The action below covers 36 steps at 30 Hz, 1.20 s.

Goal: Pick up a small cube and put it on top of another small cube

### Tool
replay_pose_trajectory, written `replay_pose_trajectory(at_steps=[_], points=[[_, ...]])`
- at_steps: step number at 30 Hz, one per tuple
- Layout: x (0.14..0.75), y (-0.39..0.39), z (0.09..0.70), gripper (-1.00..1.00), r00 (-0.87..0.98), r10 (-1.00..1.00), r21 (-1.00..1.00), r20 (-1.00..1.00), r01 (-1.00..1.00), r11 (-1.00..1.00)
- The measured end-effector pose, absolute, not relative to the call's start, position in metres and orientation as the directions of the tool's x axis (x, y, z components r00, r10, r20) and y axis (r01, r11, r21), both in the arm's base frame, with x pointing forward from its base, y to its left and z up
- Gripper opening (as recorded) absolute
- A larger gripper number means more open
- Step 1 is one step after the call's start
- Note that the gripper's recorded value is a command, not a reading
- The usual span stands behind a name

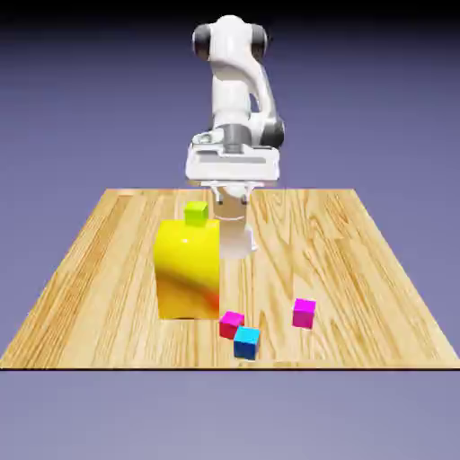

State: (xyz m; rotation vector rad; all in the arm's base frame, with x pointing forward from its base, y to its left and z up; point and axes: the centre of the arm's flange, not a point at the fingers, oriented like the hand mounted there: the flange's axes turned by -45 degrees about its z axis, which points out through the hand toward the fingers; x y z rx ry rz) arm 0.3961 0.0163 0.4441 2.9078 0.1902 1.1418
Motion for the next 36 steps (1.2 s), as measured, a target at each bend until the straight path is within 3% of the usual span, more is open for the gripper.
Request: replay_pose_trajectory(at_steps=[8,16,19,26,27,36], points=[[0.417,0.101,0.342,0.00,0.733,0.564,0.134,0.380,0.559,-0.818],[0.393,0.184,0.233,0.00,0.419,0.906,0.056,0.063,0.905,-0.422],[0.380,0.200,0.198,0.00,0.282,0.959,0.000,-0.027,0.959,-0.282],[0.380,0.199,0.130,0.00,0.282,0.959,0.000,-0.027,0.959,-0.282],[0.380,0.199,0.128,-1.00,0.282,0.959,0.000,-0.027,0.959,-0.282],[0.380,0.200,0.198,-1.00,0.282,0.959,-0.001,-0.028,0.959,-0.282]])
